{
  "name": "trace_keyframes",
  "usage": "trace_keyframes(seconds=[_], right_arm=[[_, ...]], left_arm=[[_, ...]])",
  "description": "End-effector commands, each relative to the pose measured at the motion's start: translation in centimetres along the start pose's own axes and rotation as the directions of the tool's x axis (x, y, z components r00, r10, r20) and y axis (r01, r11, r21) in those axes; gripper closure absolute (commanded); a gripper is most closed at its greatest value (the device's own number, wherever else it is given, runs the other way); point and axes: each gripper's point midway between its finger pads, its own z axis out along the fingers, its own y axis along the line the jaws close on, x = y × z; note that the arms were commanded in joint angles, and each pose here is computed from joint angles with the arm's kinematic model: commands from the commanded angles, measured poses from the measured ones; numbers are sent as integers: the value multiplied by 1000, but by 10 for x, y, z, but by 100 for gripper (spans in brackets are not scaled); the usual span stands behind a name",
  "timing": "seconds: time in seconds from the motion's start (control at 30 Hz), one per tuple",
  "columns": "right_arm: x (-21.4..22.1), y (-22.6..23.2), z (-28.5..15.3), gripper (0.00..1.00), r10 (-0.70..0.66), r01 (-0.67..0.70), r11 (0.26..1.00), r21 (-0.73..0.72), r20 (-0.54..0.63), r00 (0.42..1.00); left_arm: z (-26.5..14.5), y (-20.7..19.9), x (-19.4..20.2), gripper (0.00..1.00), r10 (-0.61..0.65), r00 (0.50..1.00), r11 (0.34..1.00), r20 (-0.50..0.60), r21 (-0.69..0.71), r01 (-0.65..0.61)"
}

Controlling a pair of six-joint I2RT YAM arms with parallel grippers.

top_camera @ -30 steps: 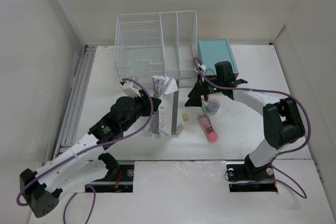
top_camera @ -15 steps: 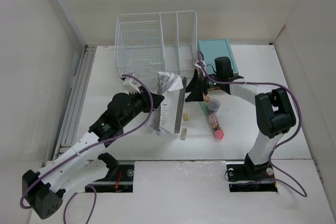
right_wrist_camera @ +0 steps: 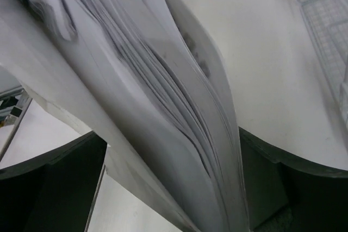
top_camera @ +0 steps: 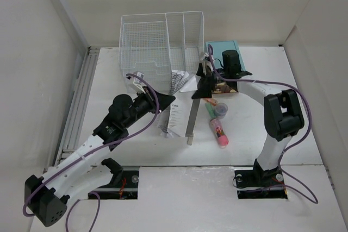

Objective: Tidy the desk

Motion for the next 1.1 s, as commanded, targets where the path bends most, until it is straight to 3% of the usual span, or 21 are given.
trace_keyframes(seconds=[0.0, 0.07, 0.1, 0.13, 0.17, 0.2, 0.23, 0.27, 0.3, 0.63, 0.77, 0.8, 0.83, 1.0, 1.03, 1.07], right_arm=[[-30, 29, -5, 6, -131, 135, 974, -181, 32, 991], [-47, 31, -5, 21, -258, 265, 948, -174, 63, 964], [-31, 45, -6, 30, -51, 58, 983, -176, 46, 998], [-33, 45, -6, 44, -84, 93, 981, -169, 58, 995], [-49, 42, -6, 50, -237, 248, 956, -155, 86, 968], [-42, 34, -4, 55, -211, 222, 963, -152, 85, 974], [-38, 43, -5, 69, -124, 135, 979, -151, 76, 989], [-40, 39, -8, 95, -187, 198, 971, -134, 89, 978], [-39, 40, -8, 98, -158, 169, 977, -134, 86, 984], [-67, 78, -14, 100, -257, 268, 954, -131, 98, 961], [-100, 106, -27, 100, -338, 345, 934, -96, 81, 938], [-105, 104, -38, 100, -349, 352, 934, -56, 58, 935], [-111, 106, -43, 100, -361, 363, 931, -36, 46, 931], [-152, 118, -74, 100, -397, 402, 906, 131, -65, 916], [-173, 99, -86, 100, -481, 499, 833, 241, -131, 867], [-186, 96, -92, 100, -481, 500, 804, 320, -144, 865]], left_arm=[[-9, -68, -52, 100, -29, 988, 970, 154, 241, -9], [-6, -64, -50, 100, -30, 988, 972, 150, 237, -7], [-6, -66, -52, 100, -29, 987, 970, 157, 244, -10], [-3, -63, -49, 100, -30, 988, 972, 149, 236, -6], [-2, -60, -46, 100, -30, 989, 973, 143, 229, -4], [1, -57, -45, 100, -31, 990, 975, 136, 222, 0], [1, -55, -47, 100, -30, 989, 976, 143, 216, -1], [1, -55, -47, 100, -30, 989, 977, 143, 216, -1], [1, -53, -45, 100, -31, 990, 978, 135, 207, 2], [4, -15, -49, 100, 51, 992, 998, 114, 28, -55], [-3, 0, -67, 67, 113, 983, 988, 147, -122, -96], [-6, -6, -78, 44, 129, 978, 985, 167, -138, -107], [-11, -6, -83, 34, 144, 974, 980, 176, -161, -116], [-28, -18, -98, 14, 214, 961, 961, 177, -215, -174], [-31, -25, -104, 12, 225, 957, 960, 186, -210, -185], [-35, -29, -107, 12, 225, 955, 961, 192, -205, -185]])
